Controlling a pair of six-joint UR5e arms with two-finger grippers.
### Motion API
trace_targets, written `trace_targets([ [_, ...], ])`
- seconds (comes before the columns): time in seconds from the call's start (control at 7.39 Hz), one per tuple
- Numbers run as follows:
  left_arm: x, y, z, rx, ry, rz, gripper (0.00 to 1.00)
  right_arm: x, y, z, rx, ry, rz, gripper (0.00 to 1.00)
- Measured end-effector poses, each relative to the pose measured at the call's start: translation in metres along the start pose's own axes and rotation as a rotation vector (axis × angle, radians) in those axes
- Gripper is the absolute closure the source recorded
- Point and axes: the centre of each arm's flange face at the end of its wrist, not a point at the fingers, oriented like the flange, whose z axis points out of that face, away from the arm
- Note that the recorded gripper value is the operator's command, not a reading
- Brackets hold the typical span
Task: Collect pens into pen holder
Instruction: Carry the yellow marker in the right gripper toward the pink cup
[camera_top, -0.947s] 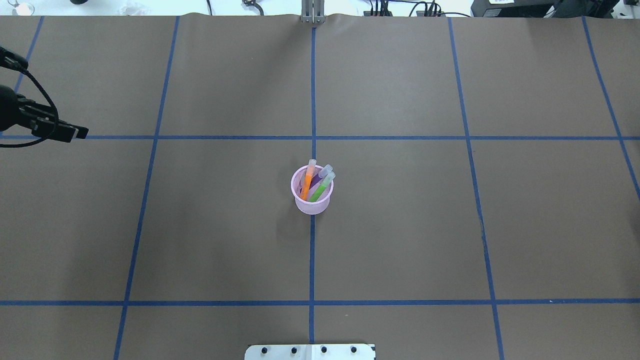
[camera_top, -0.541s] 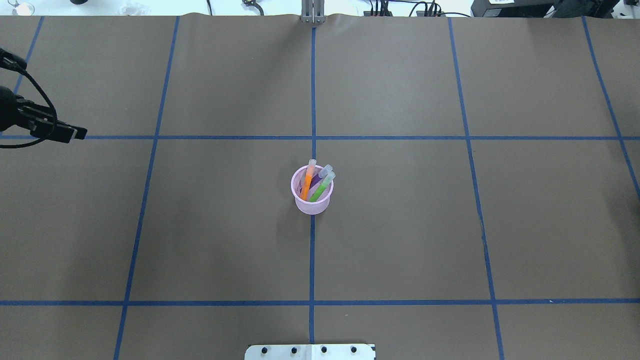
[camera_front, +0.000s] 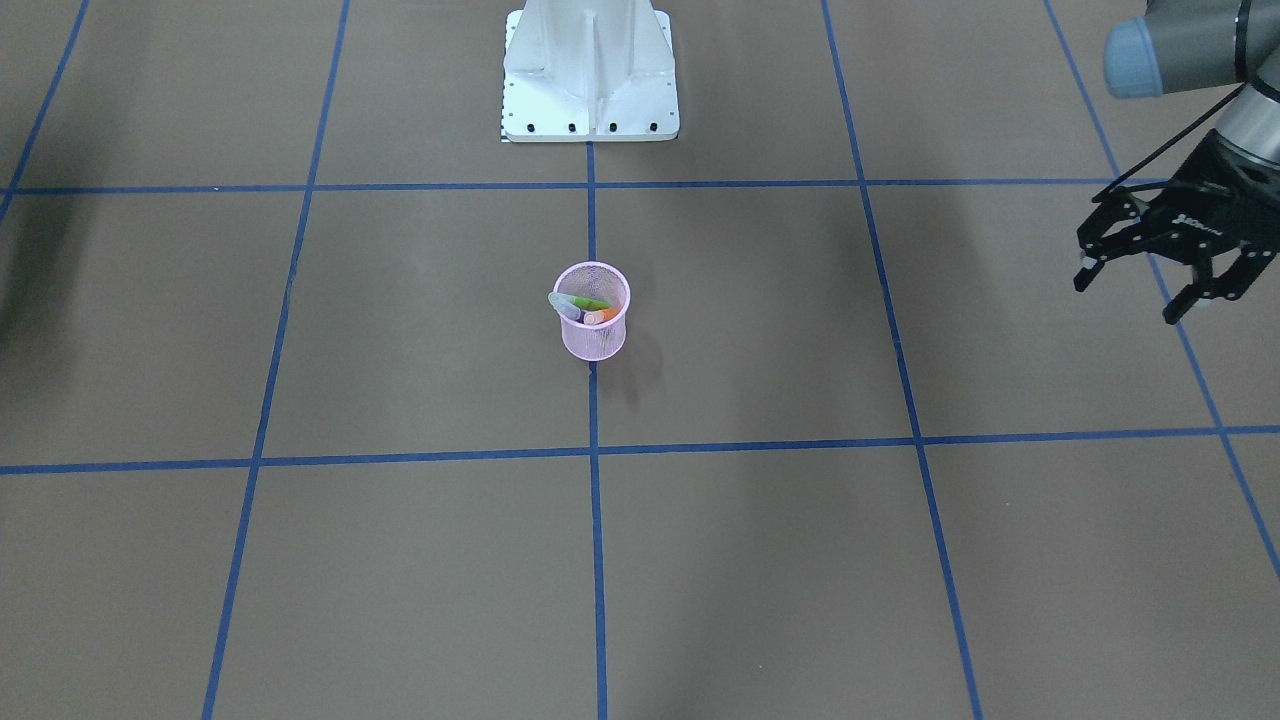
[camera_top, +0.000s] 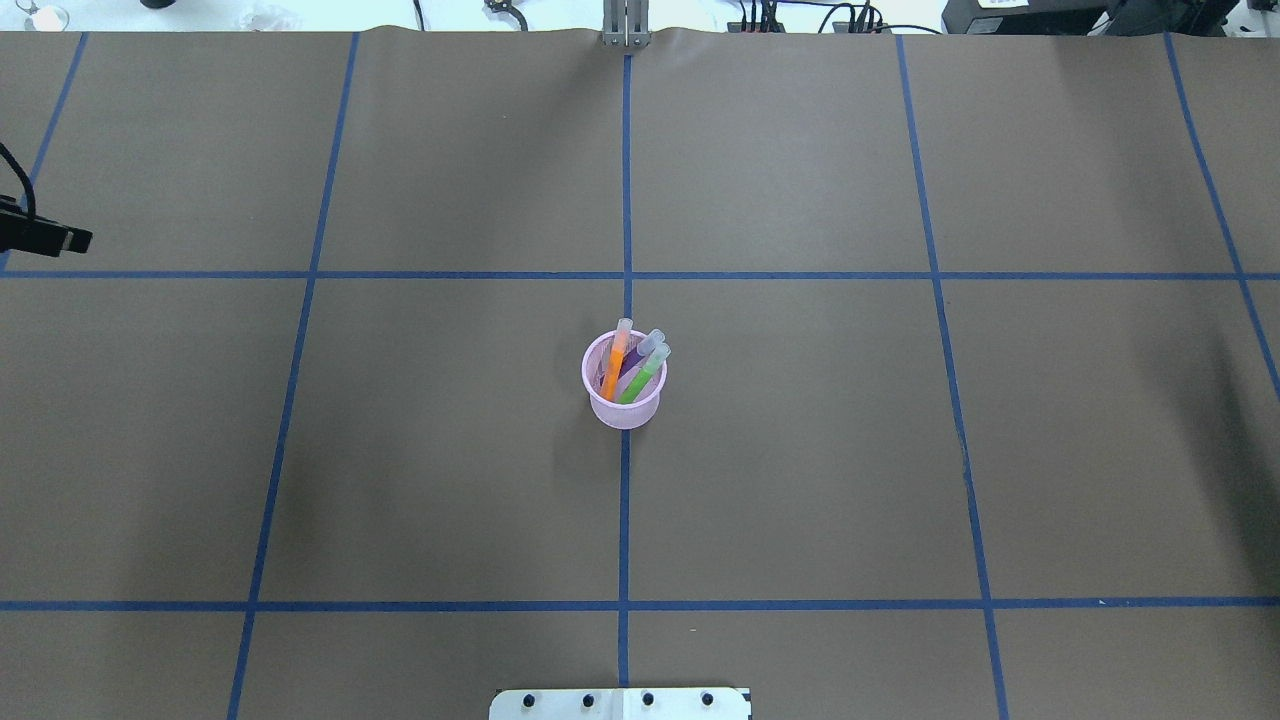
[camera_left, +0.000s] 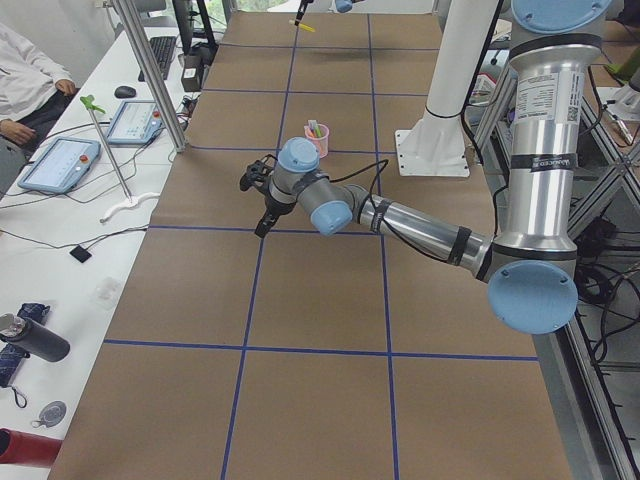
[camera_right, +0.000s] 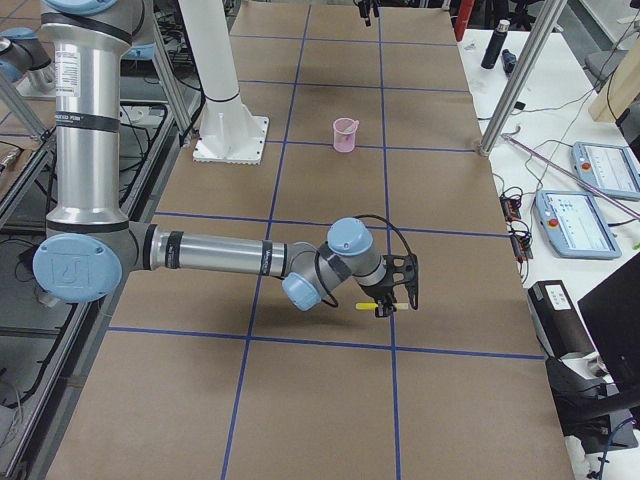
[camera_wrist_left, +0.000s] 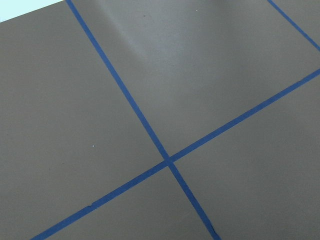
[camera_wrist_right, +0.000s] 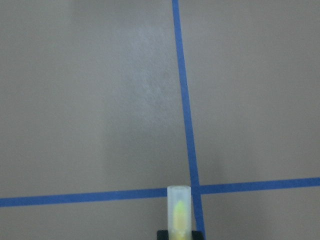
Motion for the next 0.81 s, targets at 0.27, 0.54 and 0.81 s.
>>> trace_targets([
  [0.27, -0.052, 0.005, -0.021, -0.087, -0.095, 0.006, 0.01, -0.047, -0.023, -0.033, 0.083, -0.061, 0.027, 1.00],
  [0.54, -0.102, 0.022, -0.043, -0.185, -0.156, -0.030, 0.00, -0.110, -0.041, -0.052, 0.173, -0.109, 0.086, 1.00],
  [0.81, -0.155, 0.054, -0.056, -0.278, -0.198, -0.168, 0.00, -0.177, -0.051, -0.052, 0.247, -0.150, 0.123, 1.00],
])
